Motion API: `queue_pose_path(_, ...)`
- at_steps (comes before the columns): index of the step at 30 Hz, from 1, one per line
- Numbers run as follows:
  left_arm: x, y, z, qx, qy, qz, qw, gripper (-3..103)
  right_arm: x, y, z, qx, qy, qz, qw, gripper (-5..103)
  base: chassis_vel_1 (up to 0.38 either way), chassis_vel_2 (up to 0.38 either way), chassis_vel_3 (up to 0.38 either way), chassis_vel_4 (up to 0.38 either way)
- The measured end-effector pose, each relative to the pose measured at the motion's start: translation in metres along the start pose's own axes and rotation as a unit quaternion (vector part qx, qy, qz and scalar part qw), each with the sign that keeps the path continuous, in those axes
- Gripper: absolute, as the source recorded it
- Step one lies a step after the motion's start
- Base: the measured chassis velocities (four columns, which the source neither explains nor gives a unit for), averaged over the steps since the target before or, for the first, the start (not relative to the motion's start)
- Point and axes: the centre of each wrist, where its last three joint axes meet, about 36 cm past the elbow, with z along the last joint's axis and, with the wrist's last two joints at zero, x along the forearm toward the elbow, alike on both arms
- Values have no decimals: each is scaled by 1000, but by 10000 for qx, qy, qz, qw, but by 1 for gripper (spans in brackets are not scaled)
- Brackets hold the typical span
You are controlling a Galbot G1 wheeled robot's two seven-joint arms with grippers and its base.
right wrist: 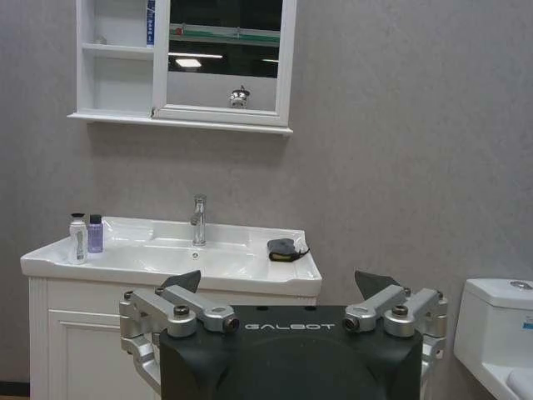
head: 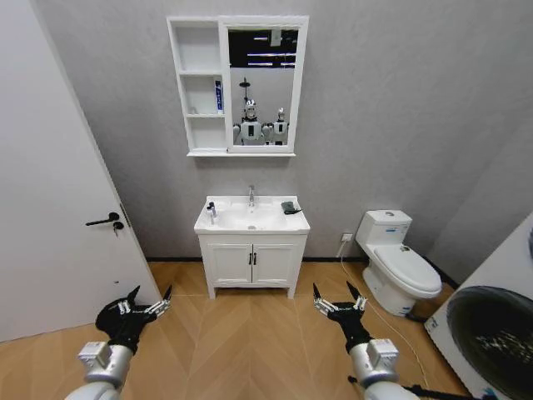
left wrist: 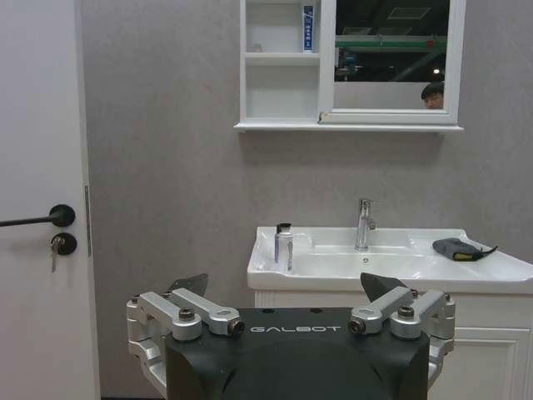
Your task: Move facial cleanser and shampoo from washbasin to cabinet, then wipe washbasin with towel.
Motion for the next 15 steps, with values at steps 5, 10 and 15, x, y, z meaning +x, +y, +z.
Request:
queue_pose_path(5, 2, 0, 1, -4, -10, -15, 10000, 100, 1, 1, 0, 58, 33, 3, 10000, 100, 0, 0, 0, 0)
queue_pose_path(10, 5, -3, 3, -31, 0, -21, 10000, 100, 2, 0, 0, 110, 25, 20, 9999, 100, 0, 0, 0, 0)
queue_pose_path(15, 6, -6, 2, -40, -26, -12, 10000, 100, 3, 1, 1, 107, 36, 20, 9999, 100, 0, 0, 0, 0)
